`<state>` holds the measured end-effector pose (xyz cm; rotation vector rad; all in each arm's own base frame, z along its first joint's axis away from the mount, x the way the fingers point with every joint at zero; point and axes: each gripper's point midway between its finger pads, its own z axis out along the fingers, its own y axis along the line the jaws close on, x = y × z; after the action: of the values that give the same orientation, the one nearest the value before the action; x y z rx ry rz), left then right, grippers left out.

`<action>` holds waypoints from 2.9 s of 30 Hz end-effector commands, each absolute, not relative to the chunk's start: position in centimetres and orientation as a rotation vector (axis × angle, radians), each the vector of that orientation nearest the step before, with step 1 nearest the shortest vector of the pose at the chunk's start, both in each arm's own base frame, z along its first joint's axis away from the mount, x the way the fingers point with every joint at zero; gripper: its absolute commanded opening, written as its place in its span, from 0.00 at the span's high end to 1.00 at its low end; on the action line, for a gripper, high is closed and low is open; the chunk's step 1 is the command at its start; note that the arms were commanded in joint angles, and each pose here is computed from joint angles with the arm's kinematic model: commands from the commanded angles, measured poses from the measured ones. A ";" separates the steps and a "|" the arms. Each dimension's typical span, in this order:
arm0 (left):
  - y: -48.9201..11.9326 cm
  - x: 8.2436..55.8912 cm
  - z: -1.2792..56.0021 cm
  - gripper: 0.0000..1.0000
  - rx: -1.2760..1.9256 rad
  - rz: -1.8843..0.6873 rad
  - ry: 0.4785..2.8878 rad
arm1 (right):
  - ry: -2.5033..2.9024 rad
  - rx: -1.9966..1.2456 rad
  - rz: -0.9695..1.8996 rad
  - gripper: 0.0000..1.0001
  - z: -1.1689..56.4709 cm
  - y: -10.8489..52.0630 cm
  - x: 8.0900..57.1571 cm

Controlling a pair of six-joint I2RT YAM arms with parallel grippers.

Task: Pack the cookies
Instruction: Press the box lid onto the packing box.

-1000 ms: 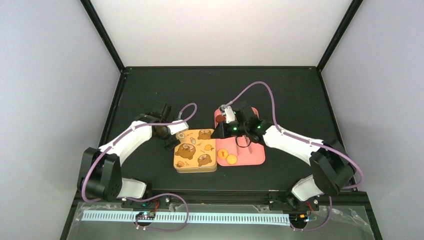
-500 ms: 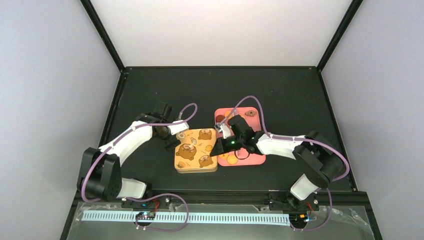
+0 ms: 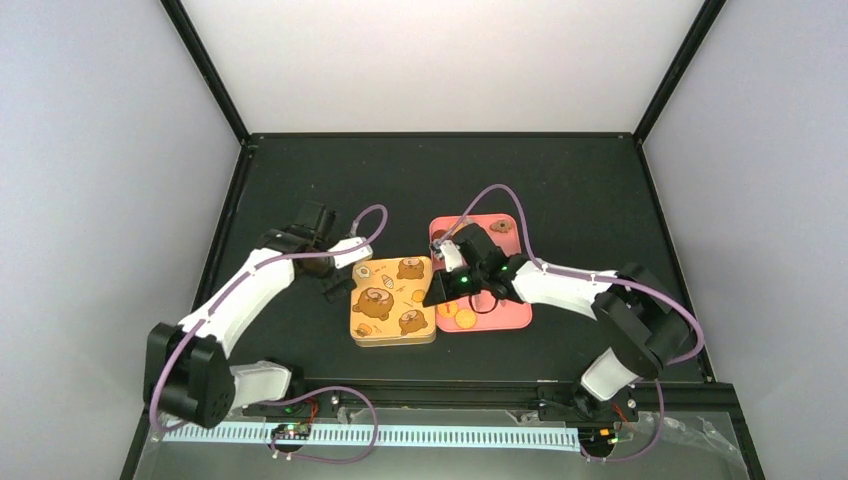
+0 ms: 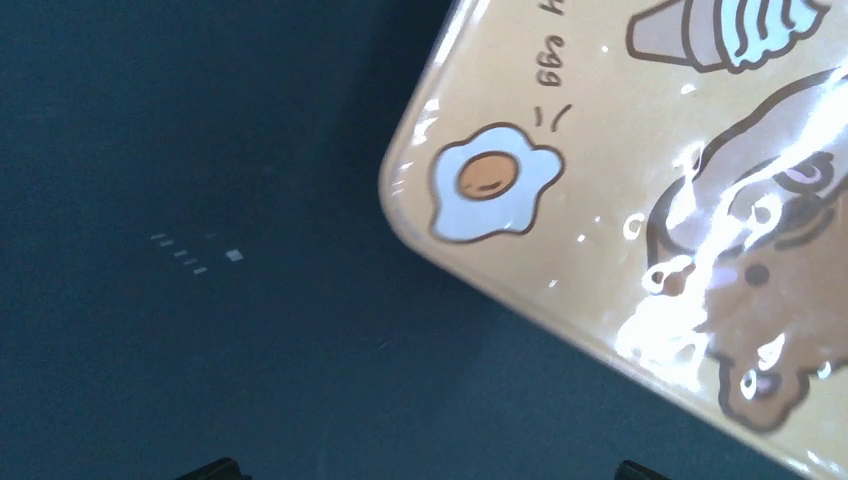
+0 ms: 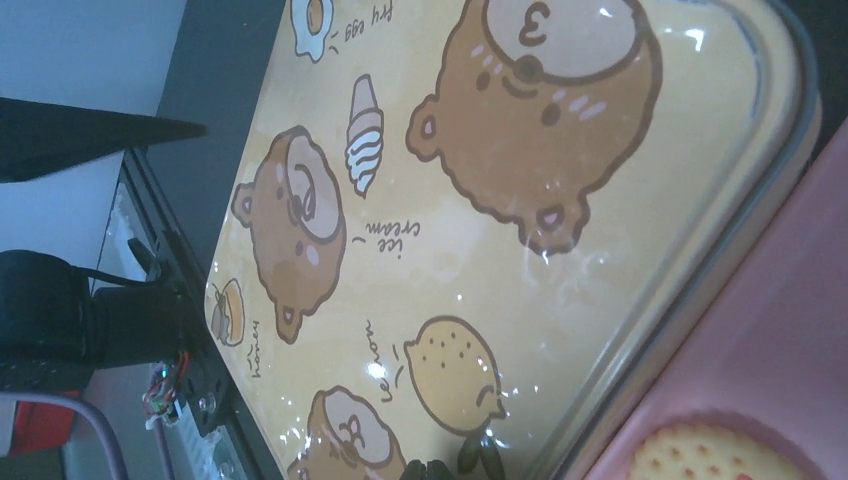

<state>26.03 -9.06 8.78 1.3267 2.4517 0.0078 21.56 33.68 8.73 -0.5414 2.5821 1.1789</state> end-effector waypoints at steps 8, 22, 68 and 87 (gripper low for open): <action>-9.6 25.1 16.4 0.01 1.374 -0.067 2.300 | 2.709 -0.515 1.065 0.99 4.6 33.0 21.8; -13.6 26.4 7.8 0.10 1.460 -0.220 2.370 | 2.684 -0.441 1.162 0.99 6.1 34.0 24.3; -14.0 24.5 5.5 0.12 1.532 -0.203 2.418 | 2.491 -0.340 1.461 0.99 12.4 35.7 28.0; -13.4 26.2 10.9 0.01 1.409 -0.109 2.375 | 2.407 -0.357 1.293 0.71 13.0 33.1 28.2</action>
<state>25.65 -14.39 8.38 1.4645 2.3687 -0.1917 27.28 34.21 9.53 -0.3194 2.5028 1.4072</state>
